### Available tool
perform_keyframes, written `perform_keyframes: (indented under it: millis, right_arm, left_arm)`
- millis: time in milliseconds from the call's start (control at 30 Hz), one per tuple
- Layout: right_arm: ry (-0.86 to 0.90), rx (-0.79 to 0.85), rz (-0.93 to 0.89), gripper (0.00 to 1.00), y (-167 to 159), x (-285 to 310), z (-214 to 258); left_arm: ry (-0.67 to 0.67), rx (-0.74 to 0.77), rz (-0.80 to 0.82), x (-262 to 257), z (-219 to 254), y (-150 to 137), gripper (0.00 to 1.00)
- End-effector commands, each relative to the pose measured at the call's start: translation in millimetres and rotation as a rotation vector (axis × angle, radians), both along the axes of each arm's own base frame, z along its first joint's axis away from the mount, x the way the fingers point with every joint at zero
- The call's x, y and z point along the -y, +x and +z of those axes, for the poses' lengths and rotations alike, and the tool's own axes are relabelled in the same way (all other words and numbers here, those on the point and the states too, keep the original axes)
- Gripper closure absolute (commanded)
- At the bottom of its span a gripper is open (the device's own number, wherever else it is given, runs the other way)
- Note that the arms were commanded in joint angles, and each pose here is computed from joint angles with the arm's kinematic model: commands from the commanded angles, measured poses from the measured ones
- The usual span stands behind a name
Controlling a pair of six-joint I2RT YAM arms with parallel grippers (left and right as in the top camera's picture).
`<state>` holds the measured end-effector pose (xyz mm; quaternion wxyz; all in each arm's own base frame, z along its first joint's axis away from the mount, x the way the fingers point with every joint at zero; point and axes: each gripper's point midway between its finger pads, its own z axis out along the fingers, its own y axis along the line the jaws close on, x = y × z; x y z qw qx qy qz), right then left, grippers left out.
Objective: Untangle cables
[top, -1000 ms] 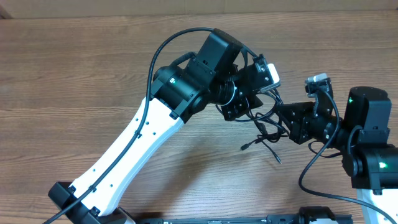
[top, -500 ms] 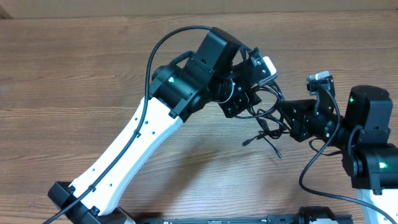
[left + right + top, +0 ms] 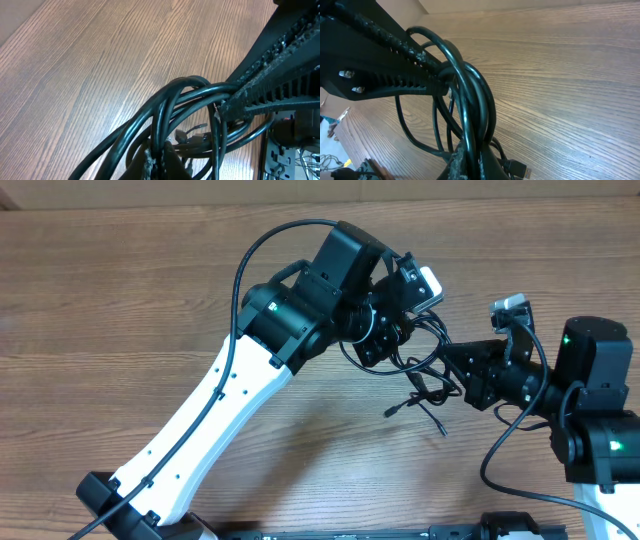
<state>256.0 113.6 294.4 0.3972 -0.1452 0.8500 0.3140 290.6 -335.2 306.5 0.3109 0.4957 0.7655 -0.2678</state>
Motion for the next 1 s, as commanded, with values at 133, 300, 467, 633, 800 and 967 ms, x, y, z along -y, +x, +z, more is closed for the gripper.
perform_keyframes:
  millis: [133,300,467,633,800,967]
  right_arm:
    - [-0.020,0.052,-0.023,0.96,0.8,4.5,13.7]
    - [-0.081,0.035,-0.099,0.96,6.4,18.1,5.0]
    - [-0.082,0.028,-0.099,0.96,7.0,18.1,3.4]
    - [-0.108,-0.006,-0.127,0.96,10.8,23.7,-6.0]
    - [-0.136,-0.039,-0.155,0.96,11.7,29.6,-14.6]
    - [-0.144,-0.041,-0.164,0.96,12.0,31.4,-15.7]
  left_arm:
    - [-0.189,-0.043,-0.138,26.4,32.5,-18.6,0.96]
    - [-0.372,-0.132,-0.259,43.5,67.0,-40.7,0.96]
    - [-0.470,-0.200,-0.297,50.2,90.0,-48.8,0.96]
    - [-0.545,-0.269,-0.301,54.5,110.4,-51.5,0.96]
    - [-0.607,-0.398,-0.217,56.3,128.2,-43.9,0.96]
    - [-0.675,-0.765,0.023,43.8,143.9,-18.8,0.96]
